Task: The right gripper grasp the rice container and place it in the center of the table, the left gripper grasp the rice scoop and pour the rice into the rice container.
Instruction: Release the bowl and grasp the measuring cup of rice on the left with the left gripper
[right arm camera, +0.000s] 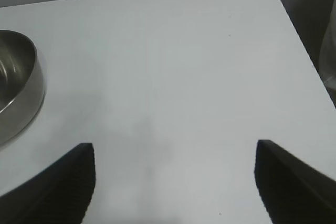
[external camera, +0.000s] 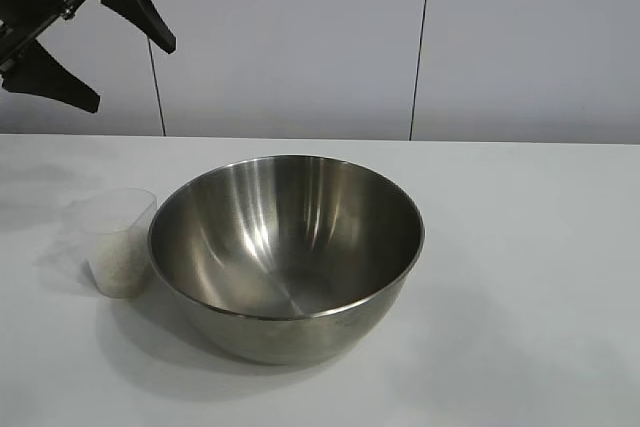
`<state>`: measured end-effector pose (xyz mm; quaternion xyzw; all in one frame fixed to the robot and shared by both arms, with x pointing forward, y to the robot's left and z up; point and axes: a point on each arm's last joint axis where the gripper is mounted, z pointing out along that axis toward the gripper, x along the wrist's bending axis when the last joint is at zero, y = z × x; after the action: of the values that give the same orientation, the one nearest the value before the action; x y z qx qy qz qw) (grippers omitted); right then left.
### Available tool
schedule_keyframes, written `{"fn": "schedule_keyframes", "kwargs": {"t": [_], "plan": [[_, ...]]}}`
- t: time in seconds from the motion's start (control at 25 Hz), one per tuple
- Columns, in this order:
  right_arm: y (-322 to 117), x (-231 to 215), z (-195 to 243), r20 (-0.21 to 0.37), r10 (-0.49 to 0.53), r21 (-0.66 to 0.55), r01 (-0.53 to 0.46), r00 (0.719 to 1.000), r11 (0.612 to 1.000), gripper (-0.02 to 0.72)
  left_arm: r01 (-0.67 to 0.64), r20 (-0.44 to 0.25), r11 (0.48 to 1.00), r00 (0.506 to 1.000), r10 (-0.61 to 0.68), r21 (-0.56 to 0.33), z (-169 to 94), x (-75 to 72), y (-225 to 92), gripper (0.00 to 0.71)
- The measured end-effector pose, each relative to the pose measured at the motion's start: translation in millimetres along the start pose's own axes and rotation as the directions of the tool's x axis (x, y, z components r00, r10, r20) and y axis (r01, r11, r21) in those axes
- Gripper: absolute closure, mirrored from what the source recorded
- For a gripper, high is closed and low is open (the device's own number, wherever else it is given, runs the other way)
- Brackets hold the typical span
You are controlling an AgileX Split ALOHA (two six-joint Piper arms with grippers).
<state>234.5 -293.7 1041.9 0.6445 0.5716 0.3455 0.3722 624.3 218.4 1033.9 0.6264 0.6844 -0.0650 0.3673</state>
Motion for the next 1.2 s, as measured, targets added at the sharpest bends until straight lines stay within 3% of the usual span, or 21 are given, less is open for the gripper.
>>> {"fn": "schedule_keyframes", "kwargs": {"t": [0.08, 0.2, 0.36, 0.48, 0.72, 0.76, 0.88, 1.12, 1.2], "plan": [[0.0, 0.0, 0.0, 0.0, 0.0, 0.0, 0.0, 1.0, 1.0, 0.135, -0.04, -0.03, 0.998, 0.999, 0.038, -0.054, -5.5, 0.0, 5.6, 0.056], [0.0, 0.0, 0.0, 0.0, 0.0, 0.0, 0.0, 1.0, 1.0, 0.135, -0.22, -0.172, 0.96, 0.966, 0.191, -0.171, -19.1, -5.3, 9.0, 0.093], [0.0, 0.0, 0.0, 0.0, 0.0, 0.0, 0.0, 1.0, 1.0, 0.135, -0.484, -0.343, 0.826, 0.858, 0.382, -0.289, -28.5, -22.2, -11.2, 0.114], [0.0, 0.0, 0.0, 0.0, 0.0, 0.0, 0.0, 1.0, 1.0, 0.135, -0.595, -0.414, 0.702, 0.795, 0.443, -0.391, -24.6, -20.6, -37.5, 0.117], [0.0, 0.0, 0.0, 0.0, 0.0, 0.0, 0.0, 1.0, 1.0, 0.135, -0.658, -0.524, 0.523, 0.751, 0.402, -0.542, -10.1, 31.6, -108.7, 0.139], [0.0, 0.0, 0.0, 0.0, 0.0, 0.0, 0.0, 1.0, 1.0, 0.135, -0.668, -0.544, 0.473, 0.743, 0.389, -0.575, -13.1, 36.8, -116.6, 0.141], [0.0, 0.0, 0.0, 0.0, 0.0, 0.0, 0.0, 1.0, 1.0, 0.135, -0.712, -0.601, 0.387, 0.703, 0.381, -0.586, -20.0, 52.7, -143.8, 0.142], [0.0, 0.0, 0.0, 0.0, 0.0, 0.0, 0.0, 1.0, 1.0, 0.135, -0.745, -0.635, 0.42, 0.664, 0.395, -0.518, -17.3, 76.0, -177.6, 0.179], [0.0, 0.0, 0.0, 0.0, 0.0, 0.0, 0.0, 1.0, 1.0, 0.135, -0.754, -0.64, 0.465, 0.648, 0.414, -0.463, -8.0, 87.5, -188.7, 0.226]]}}
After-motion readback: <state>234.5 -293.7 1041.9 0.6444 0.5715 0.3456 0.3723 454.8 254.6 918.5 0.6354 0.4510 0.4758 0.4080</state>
